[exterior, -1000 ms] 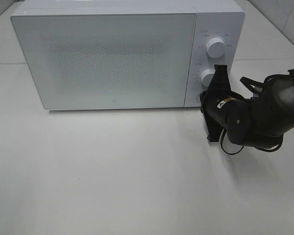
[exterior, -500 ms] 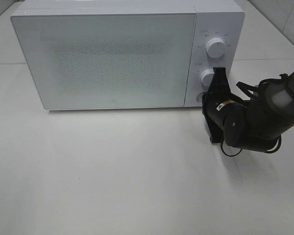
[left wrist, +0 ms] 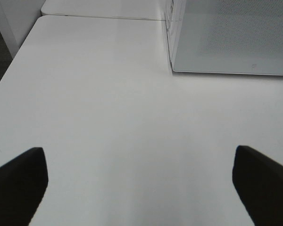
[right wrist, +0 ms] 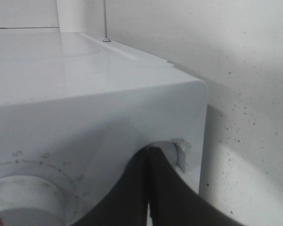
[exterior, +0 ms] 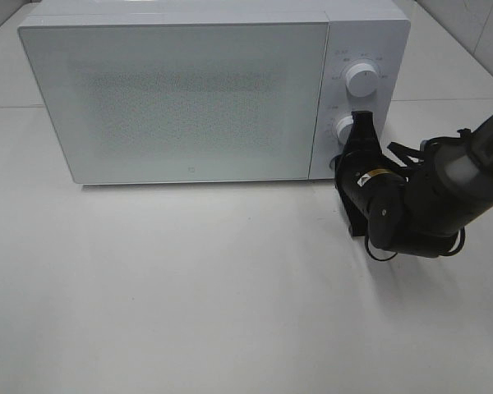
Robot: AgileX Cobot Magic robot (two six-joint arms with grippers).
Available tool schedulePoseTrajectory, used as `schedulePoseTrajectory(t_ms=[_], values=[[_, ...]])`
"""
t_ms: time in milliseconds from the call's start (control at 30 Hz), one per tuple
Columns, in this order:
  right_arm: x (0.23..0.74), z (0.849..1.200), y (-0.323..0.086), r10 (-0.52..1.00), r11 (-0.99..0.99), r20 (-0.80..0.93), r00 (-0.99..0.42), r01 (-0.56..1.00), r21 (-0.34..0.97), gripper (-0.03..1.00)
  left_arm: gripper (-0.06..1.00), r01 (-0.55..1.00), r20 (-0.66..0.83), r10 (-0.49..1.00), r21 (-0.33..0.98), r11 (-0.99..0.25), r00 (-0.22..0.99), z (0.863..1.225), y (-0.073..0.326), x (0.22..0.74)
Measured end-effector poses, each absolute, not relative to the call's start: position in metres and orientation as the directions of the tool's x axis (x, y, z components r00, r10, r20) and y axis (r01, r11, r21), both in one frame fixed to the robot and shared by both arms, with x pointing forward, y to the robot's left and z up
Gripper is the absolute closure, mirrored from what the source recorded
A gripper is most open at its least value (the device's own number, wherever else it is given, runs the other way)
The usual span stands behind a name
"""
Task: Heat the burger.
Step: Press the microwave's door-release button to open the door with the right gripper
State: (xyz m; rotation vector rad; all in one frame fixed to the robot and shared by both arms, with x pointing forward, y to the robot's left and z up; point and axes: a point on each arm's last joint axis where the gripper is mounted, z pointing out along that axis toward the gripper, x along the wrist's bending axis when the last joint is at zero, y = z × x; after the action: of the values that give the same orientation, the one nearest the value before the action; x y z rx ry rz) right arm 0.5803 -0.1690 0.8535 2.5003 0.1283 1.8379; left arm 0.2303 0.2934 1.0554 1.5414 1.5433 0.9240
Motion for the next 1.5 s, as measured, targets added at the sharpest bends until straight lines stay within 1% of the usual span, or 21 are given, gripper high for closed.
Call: schedulePoseTrajectory(t_ms=[133, 367, 1133, 1300, 1367, 1467, 1500], values=[[0.587, 0.853, -0.165, 0.109, -0.994, 0.943, 0.315, 0.038, 0.102, 0.96, -0.05, 0.455, -0.019, 1.0, 0.89, 0.012, 0.011, 1.055, 0.293, 0.23], [0.591, 0.85, -0.163, 0.106, -0.994, 0.928, 0.357, 0.031, 0.102, 0.96, -0.05, 0.455, -0.019, 1.0, 0.89, 0.012, 0.011, 1.055, 0.293, 0.23], [0.586, 0.855, -0.158, 0.085, -0.996, 0.935, 0.346, 0.011, 0.087, 0.96, -0.05, 0.455, -0.019, 1.0, 0.89, 0.012, 0.011, 1.055, 0.293, 0.23], [0.58, 0.861, -0.159, 0.094, -0.996, 0.933, 0.347, 0.042, 0.084, 0.96, -0.05, 0.455, -0.019, 1.0, 0.89, 0.012, 0.011, 1.055, 0.293, 0.23], [0.573, 0.865, -0.16, 0.087, -0.995, 0.923, 0.375, 0.069, 0.066, 0.96, -0.05, 0.455, -0.019, 1.0, 0.89, 0.012, 0.011, 1.055, 0.293, 0.23], [0.571, 0.866, -0.16, 0.09, -0.995, 0.922, 0.378, 0.078, 0.065, 0.96, -0.05, 0.455, -0.019, 1.0, 0.89, 0.012, 0.011, 1.055, 0.293, 0.23], [0.568, 0.876, -0.156, 0.117, -0.988, 0.929, 0.351, 0.137, 0.072, 0.96, -0.05, 0.455, -0.019, 1.0, 0.89, 0.012, 0.011, 1.055, 0.293, 0.23]])
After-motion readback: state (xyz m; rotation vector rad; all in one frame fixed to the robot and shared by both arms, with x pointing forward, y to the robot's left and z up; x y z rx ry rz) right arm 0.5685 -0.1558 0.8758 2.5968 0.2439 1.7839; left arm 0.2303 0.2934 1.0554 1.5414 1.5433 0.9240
